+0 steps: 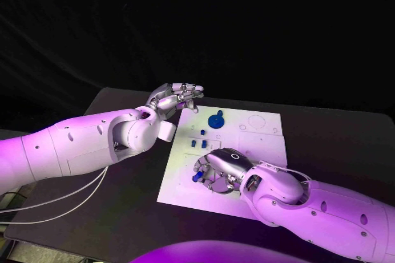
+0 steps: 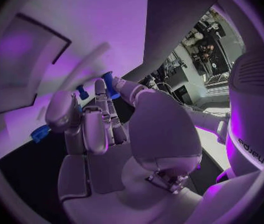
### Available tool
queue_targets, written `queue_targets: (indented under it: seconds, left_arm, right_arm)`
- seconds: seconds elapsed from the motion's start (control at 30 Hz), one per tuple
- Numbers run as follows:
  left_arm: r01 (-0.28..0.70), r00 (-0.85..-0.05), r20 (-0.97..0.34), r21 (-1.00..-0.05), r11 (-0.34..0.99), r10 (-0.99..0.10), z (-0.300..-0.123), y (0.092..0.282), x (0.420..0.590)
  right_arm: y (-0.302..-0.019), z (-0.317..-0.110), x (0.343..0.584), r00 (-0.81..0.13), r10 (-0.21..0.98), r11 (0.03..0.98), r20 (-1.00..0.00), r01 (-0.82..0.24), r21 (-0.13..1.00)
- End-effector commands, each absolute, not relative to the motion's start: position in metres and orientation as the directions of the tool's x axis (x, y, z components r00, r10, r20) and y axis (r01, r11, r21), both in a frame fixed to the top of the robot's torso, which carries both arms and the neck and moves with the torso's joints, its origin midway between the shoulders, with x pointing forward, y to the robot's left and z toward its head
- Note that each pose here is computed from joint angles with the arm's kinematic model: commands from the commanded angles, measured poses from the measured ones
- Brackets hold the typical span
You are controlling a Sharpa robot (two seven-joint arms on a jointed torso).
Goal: Assemble the parts on the task board
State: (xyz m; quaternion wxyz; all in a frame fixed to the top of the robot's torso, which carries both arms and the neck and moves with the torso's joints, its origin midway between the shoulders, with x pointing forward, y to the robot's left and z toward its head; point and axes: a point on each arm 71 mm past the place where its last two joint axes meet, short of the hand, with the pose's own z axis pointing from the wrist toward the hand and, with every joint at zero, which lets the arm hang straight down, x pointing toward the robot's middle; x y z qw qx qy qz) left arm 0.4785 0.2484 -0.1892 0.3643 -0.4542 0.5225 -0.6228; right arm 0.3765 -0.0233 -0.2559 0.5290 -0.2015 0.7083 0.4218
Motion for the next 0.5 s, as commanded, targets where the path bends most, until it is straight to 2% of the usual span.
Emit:
queue_targets:
  seconds: [0.03, 0.5]
  left_arm:
    - [-0.018, -0.341, 0.19, -0.98, -0.196, -0.921, -0.188, 0.2461, 0.4779]
    - [-0.02, -0.341, 0.19, -0.981, -0.195, -0.92, -0.1881, 0.2469, 0.4778]
  right_arm:
    - [-0.0229, -0.2575, 0.3759, -0.365, 0.149, 0.566, -0.919, -0.73, 0.383]
    - [-0.031, -0.251, 0.3725, -0.365, 0.261, 0.542, -0.894, -0.71, 0.449]
